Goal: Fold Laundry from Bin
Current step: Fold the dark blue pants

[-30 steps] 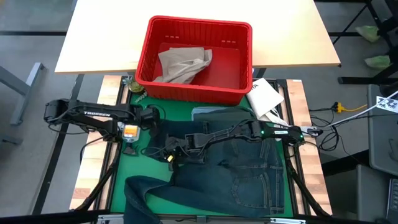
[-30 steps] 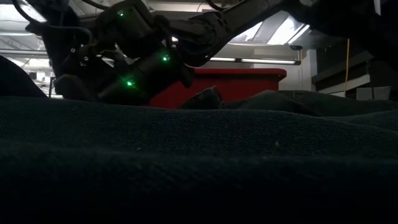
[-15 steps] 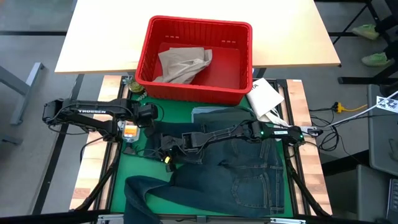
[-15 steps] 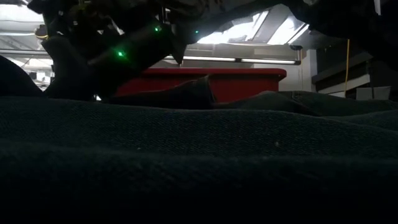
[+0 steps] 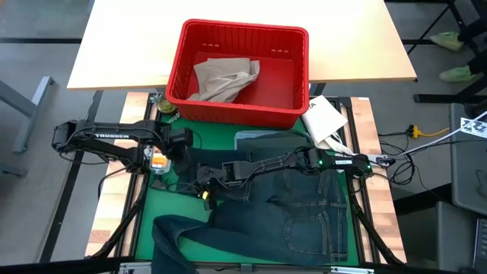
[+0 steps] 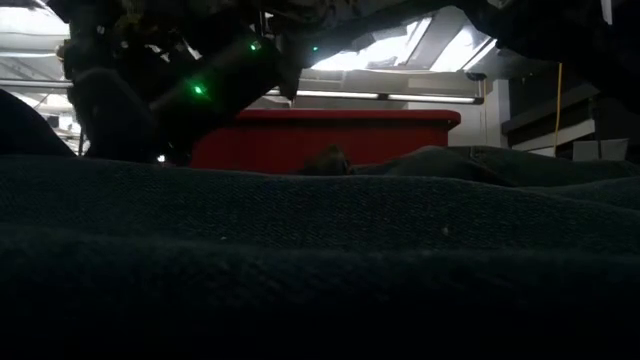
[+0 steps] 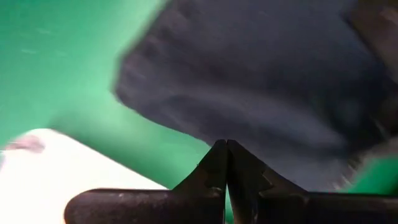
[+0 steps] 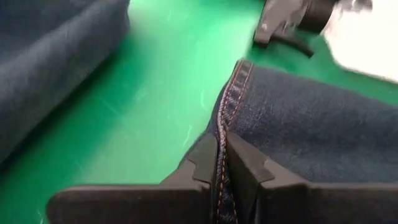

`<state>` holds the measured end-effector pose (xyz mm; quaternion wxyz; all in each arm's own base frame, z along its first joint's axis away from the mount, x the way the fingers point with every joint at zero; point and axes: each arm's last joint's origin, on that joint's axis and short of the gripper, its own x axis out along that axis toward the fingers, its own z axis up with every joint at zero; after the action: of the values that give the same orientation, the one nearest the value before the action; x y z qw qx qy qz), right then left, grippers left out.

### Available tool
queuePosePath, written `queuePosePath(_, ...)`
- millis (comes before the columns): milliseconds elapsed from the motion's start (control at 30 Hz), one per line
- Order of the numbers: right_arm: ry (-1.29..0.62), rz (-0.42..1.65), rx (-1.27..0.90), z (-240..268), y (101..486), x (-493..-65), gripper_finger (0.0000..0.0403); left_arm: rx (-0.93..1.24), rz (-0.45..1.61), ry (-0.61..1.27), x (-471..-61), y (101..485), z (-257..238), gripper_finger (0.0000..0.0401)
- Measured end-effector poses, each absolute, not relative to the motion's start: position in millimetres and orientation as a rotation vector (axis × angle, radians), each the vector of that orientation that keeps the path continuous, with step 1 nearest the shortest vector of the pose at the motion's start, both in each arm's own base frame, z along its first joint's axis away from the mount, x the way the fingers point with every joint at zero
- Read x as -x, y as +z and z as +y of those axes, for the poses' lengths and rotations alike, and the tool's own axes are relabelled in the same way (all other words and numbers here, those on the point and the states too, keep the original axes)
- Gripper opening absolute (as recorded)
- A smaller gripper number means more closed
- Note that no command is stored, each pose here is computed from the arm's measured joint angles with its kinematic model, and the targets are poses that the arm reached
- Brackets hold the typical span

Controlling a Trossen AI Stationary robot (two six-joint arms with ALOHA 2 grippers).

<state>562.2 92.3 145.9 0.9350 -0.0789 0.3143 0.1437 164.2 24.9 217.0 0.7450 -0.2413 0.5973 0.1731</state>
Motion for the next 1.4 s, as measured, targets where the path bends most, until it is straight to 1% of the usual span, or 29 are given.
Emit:
queuePosePath(233, 0.293, 0.660, 0.159, 91.9, 145.1, -561.1, 0.0030, 0.485, 1.347, 0.211, -166.2, 217.2, 0.9, 0.0005)
queuePosePath(333, 0.293, 0.661, 0.160, 91.8, 145.3, -561.1, 0.0030, 0.452, 1.362, 0.157, -165.8, 217.2, -10.2, 0.0030)
queuePosePath(500, 0.277, 0.661, 0.165, 91.2, 145.3, -561.2, 0.0033, 0.442, 1.381, 0.121, -164.2, 217.2, -26.5, 0.0093)
queuePosePath(600, 0.278, 0.662, 0.169, 91.0, 145.2, -561.2, 0.0052, 0.421, 1.374, 0.094, -164.2, 217.5, -34.6, 0.0125)
queuePosePath(733, 0.282, 0.660, 0.182, 90.9, 145.2, -561.2, 0.0103, 0.362, 1.310, 0.111, -166.6, 218.4, -44.7, 0.0150)
queuePosePath(867, 0.301, 0.666, 0.176, 91.8, 145.4, -560.4, 0.0151, 0.331, 1.232, 0.136, -168.5, 212.2, -53.8, 0.0149)
queuePosePath(967, 0.356, 0.686, 0.150, 89.0, 148.3, -558.2, 0.0169, 0.333, 1.228, 0.136, -165.5, 202.0, -58.5, 0.0140)
queuePosePath(1033, 0.375, 0.711, 0.142, 87.2, 153.8, -555.1, 0.0173, 0.334, 1.251, 0.145, -161.2, 194.4, -60.2, 0.0132)
queuePosePath(1167, 0.352, 0.760, 0.182, 83.4, 165.2, -548.4, 0.0174, 0.341, 1.300, 0.181, -152.0, 177.5, -60.0, 0.0117)
queuePosePath(1300, 0.359, 0.827, 0.213, 86.7, 173.8, -538.9, 0.0174, 0.349, 1.292, 0.179, -148.0, 161.0, -58.8, 0.0102)
queuePosePath(1400, 0.355, 0.919, 0.249, 94.4, 172.3, -529.2, 0.0175, 0.353, 1.280, 0.175, -145.1, 149.6, -57.6, 0.0093)
